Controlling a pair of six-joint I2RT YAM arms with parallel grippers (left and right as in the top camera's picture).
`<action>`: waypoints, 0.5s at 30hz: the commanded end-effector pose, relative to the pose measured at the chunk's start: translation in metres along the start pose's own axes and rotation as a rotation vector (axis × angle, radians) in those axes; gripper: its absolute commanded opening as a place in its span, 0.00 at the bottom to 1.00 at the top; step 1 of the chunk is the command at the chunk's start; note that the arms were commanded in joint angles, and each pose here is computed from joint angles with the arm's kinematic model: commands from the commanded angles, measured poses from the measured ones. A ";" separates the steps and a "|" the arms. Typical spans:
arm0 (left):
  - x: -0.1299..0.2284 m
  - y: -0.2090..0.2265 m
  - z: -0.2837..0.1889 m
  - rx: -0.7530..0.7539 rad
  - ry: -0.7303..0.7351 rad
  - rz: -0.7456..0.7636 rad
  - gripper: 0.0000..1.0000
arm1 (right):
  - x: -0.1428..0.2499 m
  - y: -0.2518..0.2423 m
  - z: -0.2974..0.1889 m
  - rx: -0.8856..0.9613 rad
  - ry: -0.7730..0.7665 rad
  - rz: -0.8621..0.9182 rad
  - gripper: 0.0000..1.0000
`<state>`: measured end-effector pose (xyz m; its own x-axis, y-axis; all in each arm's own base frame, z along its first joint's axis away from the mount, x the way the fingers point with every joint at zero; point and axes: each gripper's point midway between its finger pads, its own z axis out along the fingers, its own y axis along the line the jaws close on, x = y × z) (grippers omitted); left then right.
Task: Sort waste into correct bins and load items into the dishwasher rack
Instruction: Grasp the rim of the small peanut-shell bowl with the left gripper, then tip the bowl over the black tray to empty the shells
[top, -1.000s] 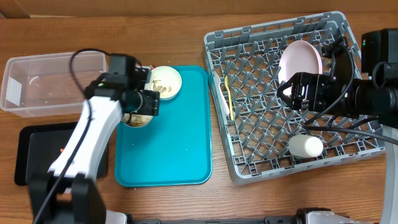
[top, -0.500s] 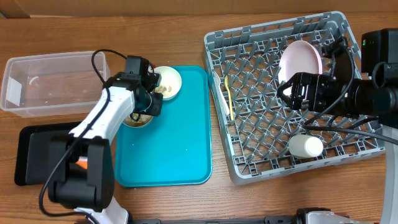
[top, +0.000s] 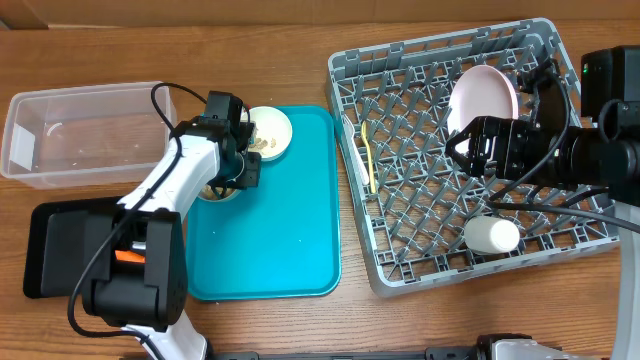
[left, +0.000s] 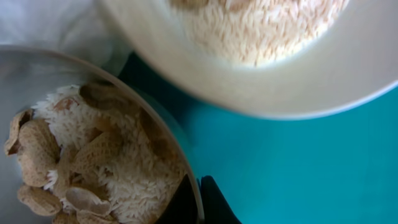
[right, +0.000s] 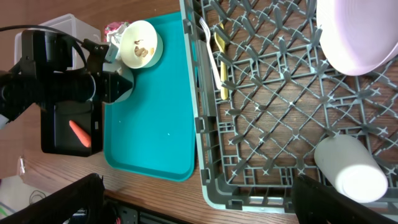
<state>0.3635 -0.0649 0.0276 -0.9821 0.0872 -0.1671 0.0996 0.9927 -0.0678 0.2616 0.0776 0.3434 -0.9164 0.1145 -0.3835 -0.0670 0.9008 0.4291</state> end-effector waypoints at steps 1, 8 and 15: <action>0.011 -0.010 -0.012 0.045 0.024 -0.078 0.04 | 0.001 0.001 -0.002 0.003 -0.007 -0.009 1.00; 0.022 -0.011 -0.080 0.051 -0.061 -0.123 0.04 | 0.001 0.001 -0.002 0.003 -0.007 -0.009 1.00; 0.045 -0.003 -0.151 0.066 -0.185 -0.211 0.05 | 0.001 0.001 -0.002 0.003 -0.007 -0.010 1.00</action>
<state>0.3038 -0.0583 0.1504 -0.9556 -0.0690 -0.2866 -0.0266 0.9884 -0.1493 0.2616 0.0775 0.3433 -0.9163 0.1142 -0.3838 -0.0672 0.9010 0.4286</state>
